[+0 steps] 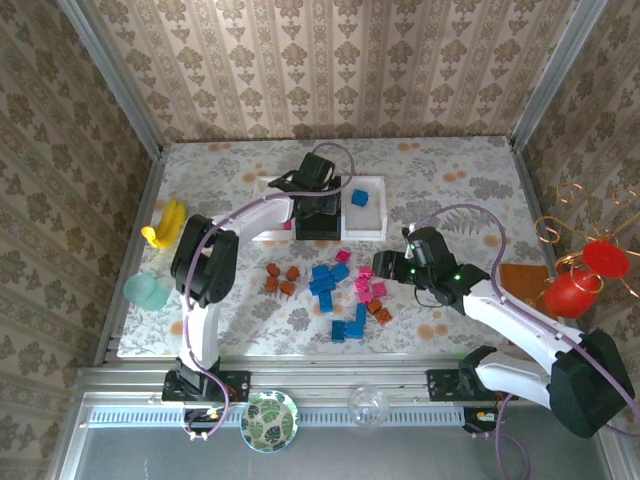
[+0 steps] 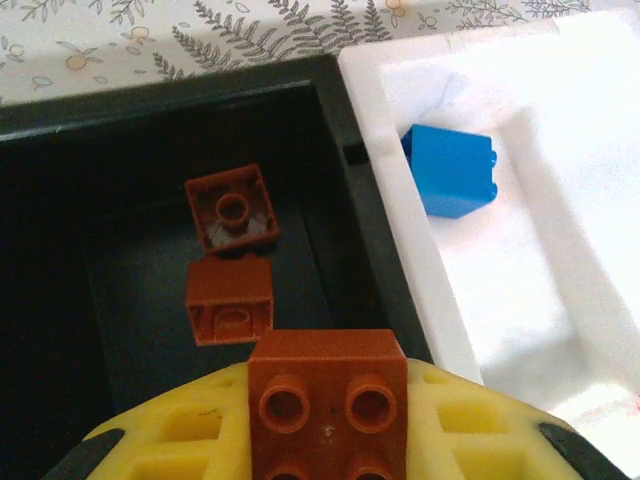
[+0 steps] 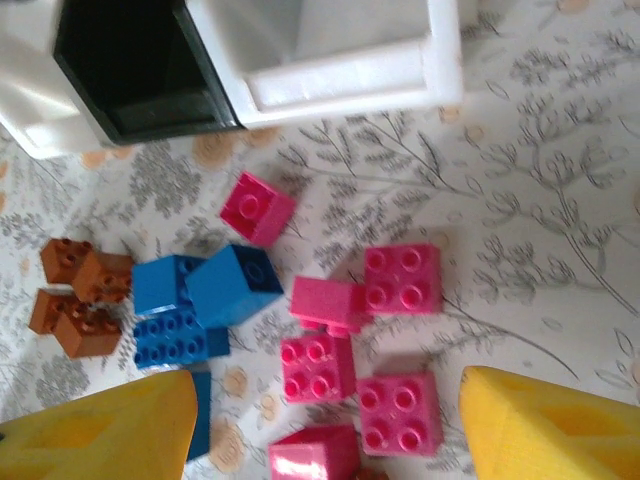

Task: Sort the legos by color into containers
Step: Place the lego in the container, then move the lego to the center of the table.

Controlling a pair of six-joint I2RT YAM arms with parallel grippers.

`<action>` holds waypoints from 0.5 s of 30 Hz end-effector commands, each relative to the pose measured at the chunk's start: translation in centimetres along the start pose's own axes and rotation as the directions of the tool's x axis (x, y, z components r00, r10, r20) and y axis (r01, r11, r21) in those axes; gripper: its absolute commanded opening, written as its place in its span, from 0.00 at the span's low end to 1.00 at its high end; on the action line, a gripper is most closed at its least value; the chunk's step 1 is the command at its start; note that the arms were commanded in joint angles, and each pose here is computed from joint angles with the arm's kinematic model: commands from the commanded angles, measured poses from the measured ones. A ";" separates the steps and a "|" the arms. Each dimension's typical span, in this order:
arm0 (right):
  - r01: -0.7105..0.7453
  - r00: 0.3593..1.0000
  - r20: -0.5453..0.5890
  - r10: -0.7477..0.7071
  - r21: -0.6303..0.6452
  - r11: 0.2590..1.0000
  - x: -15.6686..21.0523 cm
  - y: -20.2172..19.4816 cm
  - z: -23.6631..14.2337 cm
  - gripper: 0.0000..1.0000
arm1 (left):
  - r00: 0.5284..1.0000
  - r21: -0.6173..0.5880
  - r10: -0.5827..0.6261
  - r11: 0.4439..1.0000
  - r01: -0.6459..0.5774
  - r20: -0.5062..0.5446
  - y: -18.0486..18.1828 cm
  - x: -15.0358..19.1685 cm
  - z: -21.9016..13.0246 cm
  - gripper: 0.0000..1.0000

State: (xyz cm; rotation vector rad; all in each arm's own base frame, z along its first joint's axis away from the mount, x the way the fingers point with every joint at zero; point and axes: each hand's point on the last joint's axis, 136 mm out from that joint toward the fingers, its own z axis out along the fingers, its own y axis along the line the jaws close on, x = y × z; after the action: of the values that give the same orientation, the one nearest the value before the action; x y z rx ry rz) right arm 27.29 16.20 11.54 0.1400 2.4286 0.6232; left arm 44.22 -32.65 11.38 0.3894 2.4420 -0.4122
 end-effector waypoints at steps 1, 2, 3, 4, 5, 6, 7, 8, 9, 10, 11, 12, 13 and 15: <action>-0.030 0.999 -0.021 0.030 0.028 0.999 1.2 -1.2 -0.5 0.72 | 1.000 -0.016 0.015 1.000 -0.015 -0.022 0.3 -0.7 0.0 0.36; -0.031 0.999 -0.026 0.031 0.028 0.999 1.5 -1.3 -0.5 0.72 | 1.000 -0.012 0.010 1.000 -0.010 -0.019 0.2 -0.9 -0.1 0.40; -0.032 0.999 -0.030 0.033 0.028 0.999 1.7 -1.4 -0.5 0.72 | 1.000 -0.004 0.006 1.000 -0.006 -0.010 0.0 -1.3 -0.3 0.46; -0.033 0.999 -0.032 0.034 0.029 0.999 1.8 -1.4 -0.5 0.72 | 1.000 0.009 0.003 1.000 -0.003 0.001 -0.3 -1.5 -0.7 0.50; -0.031 0.999 -0.036 0.033 0.030 0.999 1.9 -1.5 -0.5 0.72 | 1.000 0.021 0.004 1.000 -0.004 0.016 -0.7 -1.9 -1.2 0.54; -0.031 0.999 -0.038 0.033 0.029 0.999 2.0 -1.5 -0.5 0.72 | 0.999 0.034 0.005 0.999 -0.007 0.037 -1.2 -2.3 -1.9 0.57; -0.032 0.999 -0.042 0.033 0.031 0.999 2.1 -1.6 -0.4 0.72 | 0.999 0.045 0.006 0.999 -0.008 0.052 -1.6 -2.6 -2.7 0.60; -0.032 0.998 -0.044 0.033 0.030 0.999 2.2 -1.6 -0.4 0.72 | 0.998 0.057 0.007 0.998 -0.011 0.066 -2.0 -2.8 -3.3 0.62; -0.032 0.998 -0.048 0.033 0.028 0.999 2.3 -1.6 -0.3 0.72 | 0.996 0.072 0.008 0.997 -0.014 0.084 -2.5 -3.0 -4.3 0.65; -0.032 0.998 -0.052 0.033 0.027 0.999 2.3 -1.6 -0.2 0.72 | 0.995 0.089 0.009 0.996 -0.018 0.102 -3.1 -3.2 -5.3 0.67; -0.031 0.998 -0.056 0.033 0.027 0.999 2.4 -1.6 -0.1 0.72 | 0.992 0.106 0.007 0.994 -0.020 0.123 -3.5 -3.4 -6.2 0.69; -0.033 0.998 -0.062 0.034 0.027 0.999 2.5 -1.6 0.0 0.72 | 0.990 0.124 0.008 0.992 -0.026 0.143 -4.1 -3.3 -7.2 0.72; -0.031 0.997 -0.066 0.032 0.026 0.999 2.6 -1.6 0.1 0.72 | 0.988 0.142 0.008 0.989 -0.030 0.154 -4.6 -2.8 -8.1 0.74; -0.023 0.997 -0.075 0.025 0.019 1.000 2.8 -1.4 0.3 0.72 | 0.983 0.177 0.004 0.983 -0.036 0.182 -5.5 -2.1 -9.9 0.79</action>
State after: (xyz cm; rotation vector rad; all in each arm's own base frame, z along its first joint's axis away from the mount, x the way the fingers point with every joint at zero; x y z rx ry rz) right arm 25.84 15.65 10.10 0.1585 2.4743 0.6206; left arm 40.46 -33.24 17.69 0.4199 2.3285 -0.5279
